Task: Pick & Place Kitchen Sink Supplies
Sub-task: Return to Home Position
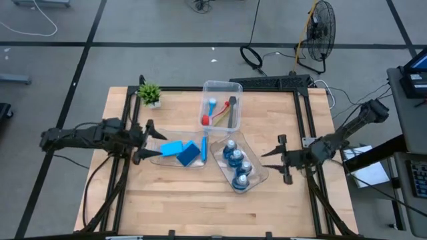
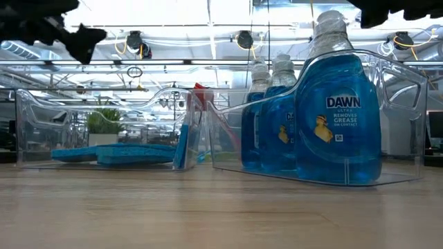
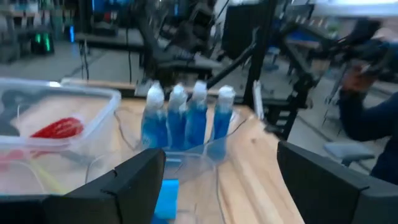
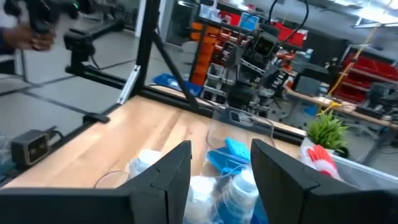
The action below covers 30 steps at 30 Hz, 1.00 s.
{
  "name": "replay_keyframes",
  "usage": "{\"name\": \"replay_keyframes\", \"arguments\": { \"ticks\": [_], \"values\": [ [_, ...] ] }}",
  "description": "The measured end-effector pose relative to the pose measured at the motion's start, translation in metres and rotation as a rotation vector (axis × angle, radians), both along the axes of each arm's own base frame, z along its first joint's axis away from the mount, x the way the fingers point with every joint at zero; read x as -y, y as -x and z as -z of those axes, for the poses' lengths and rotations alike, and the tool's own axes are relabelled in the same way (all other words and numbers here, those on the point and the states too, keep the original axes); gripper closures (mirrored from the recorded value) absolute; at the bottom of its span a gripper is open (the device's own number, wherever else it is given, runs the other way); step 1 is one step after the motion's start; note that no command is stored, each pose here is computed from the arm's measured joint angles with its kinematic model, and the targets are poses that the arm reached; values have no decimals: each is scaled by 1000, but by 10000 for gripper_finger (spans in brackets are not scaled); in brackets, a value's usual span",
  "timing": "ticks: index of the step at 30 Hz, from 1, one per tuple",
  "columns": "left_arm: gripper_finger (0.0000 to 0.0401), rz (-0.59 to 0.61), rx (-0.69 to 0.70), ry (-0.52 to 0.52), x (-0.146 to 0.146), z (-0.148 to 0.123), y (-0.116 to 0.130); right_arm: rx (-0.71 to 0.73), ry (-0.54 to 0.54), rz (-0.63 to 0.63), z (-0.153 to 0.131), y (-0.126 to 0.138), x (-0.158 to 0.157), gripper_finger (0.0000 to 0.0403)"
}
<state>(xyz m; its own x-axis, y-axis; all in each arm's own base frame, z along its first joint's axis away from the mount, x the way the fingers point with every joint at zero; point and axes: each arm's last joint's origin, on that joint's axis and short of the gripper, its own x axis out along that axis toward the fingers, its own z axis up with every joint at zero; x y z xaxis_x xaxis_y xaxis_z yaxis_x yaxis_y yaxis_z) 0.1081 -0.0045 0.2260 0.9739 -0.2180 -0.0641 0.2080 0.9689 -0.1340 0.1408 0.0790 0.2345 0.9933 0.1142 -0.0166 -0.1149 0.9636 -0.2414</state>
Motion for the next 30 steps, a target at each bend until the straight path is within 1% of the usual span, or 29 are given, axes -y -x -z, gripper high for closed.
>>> {"name": "replay_keyframes", "arguments": {
  "ticks": [4,6,8,11,14,17,20,25,27,30],
  "values": [
    [93,9,40,14,1,13,13,6,-33,12,-7,17,18,248],
    [90,37,60,2,1,16,19,1,-43,24,-8,27,27,248],
    [85,60,86,-9,2,17,23,36,-68,11,-8,37,34,248],
    [79,65,79,-8,2,18,26,112,-98,-10,2,50,42,248],
    [75,81,52,-15,3,21,26,168,-120,1,19,58,48,248],
    [80,92,34,-26,3,23,26,189,-141,-1,30,58,49,248],
    [87,108,58,-53,4,21,26,168,-140,-97,33,56,46,248],
    [95,104,67,-74,4,21,26,131,-159,-150,41,55,46,248],
    [94,104,71,-76,4,21,26,110,-181,-158,44,54,47,248],
    [88,104,88,-82,4,19,26,110,-200,-134,53,50,48,248]
  ]
}}
